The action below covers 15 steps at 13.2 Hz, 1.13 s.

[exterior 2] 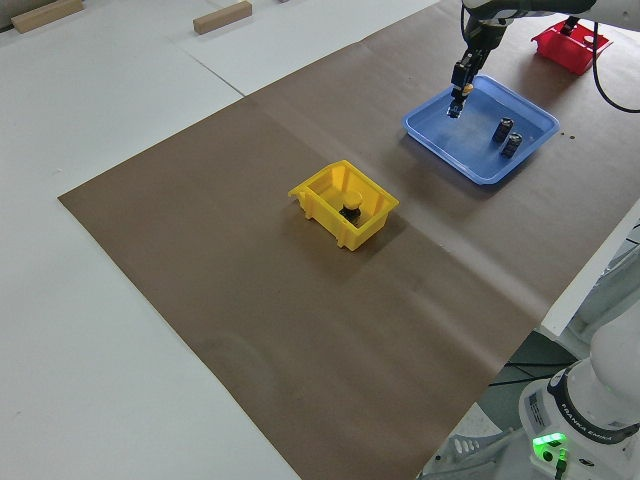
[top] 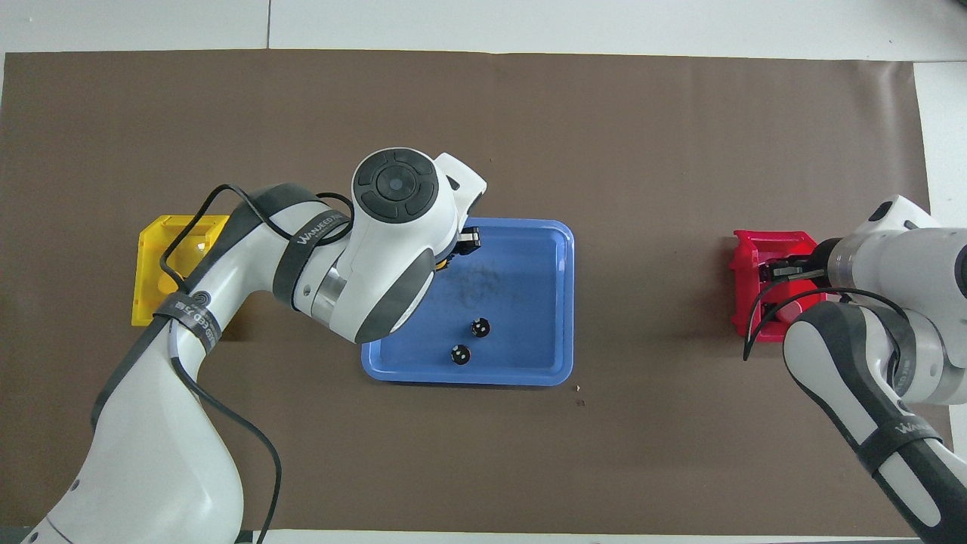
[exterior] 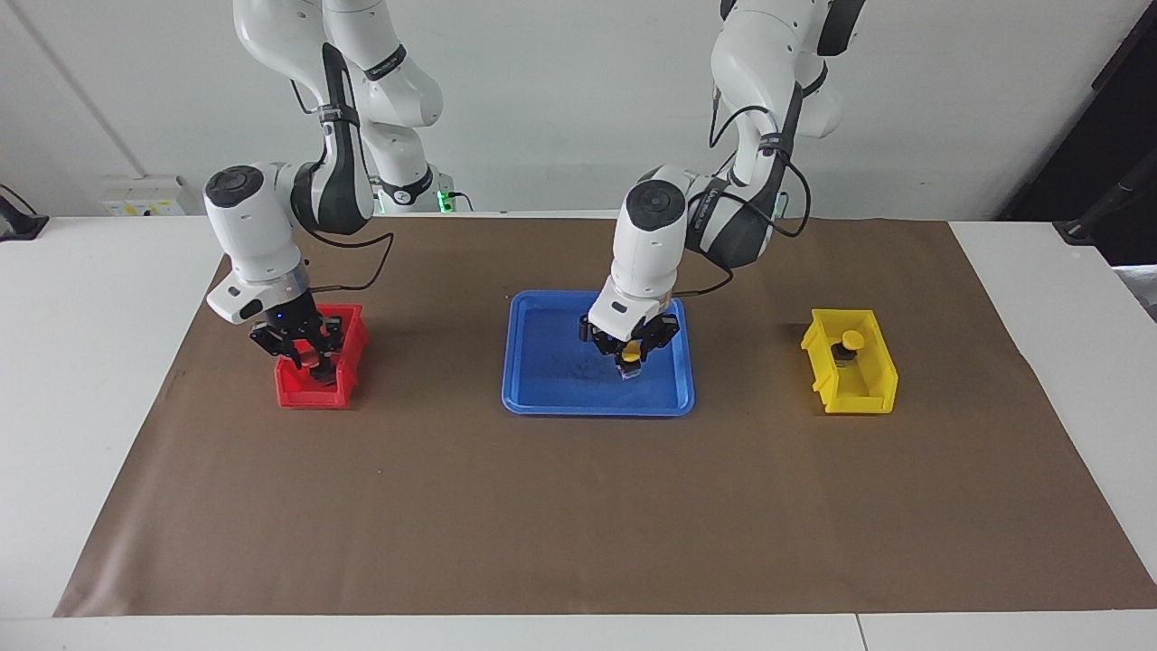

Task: Sort red and yellow buttons by color
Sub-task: 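Place the yellow button in the yellow bin while the right gripper withdraws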

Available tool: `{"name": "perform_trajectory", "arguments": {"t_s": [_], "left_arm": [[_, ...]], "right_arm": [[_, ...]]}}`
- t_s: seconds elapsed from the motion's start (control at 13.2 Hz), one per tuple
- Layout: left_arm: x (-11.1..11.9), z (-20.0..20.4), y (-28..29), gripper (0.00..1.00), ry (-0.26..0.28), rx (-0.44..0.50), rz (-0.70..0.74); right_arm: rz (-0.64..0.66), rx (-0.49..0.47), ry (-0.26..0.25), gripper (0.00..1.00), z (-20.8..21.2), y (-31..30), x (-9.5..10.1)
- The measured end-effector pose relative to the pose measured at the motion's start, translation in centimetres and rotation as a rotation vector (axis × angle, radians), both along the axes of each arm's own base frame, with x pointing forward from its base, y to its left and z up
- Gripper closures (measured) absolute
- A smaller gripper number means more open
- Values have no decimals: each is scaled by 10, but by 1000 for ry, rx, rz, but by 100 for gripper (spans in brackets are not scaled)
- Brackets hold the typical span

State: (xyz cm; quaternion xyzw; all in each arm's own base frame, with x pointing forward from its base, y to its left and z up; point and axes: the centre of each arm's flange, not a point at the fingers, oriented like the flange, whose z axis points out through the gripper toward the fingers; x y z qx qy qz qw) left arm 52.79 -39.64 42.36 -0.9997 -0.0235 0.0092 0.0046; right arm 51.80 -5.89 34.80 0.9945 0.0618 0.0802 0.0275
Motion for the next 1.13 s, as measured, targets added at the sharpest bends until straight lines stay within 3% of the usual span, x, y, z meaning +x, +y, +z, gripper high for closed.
{"name": "perform_trajectory", "arguments": {"t_s": [0.15, 0.38, 0.6, 0.68, 0.75, 0.83, 0.91, 0.98, 1.13], "left_arm": [[15, 42, 39, 59, 18, 11, -28], [51, 79, 146, 59, 34, 6, -105], [87, 83, 267, 59, 35, -6, -166], [93, 79, 301, 59, 39, -9, -184], [96, 74, 330, 59, 37, -13, -200], [99, 67, 352, 59, 24, -14, -207], [99, 57, 365, 59, 9, -15, -209], [97, 45, 369, 59, -4, -14, -209], [89, 19, 366, 59, -18, -15, -216]], "right_arm": [[1, 0, 4, 47, 4, 0, 2], [-1, -1, 22, 44, 20, -2, 11], [-3, 0, 51, 40, 39, -2, 18], [-3, -1, 66, 30, 52, -2, 22], [-4, -2, 81, 22, 71, -2, 26], [-6, -5, 95, 22, 98, -2, 29], [-10, -9, 105, 16, 131, -2, 28], [-16, -12, 115, 4, 168, -2, 25], [-33, -16, 137, 0, 238, -3, 11]]}}
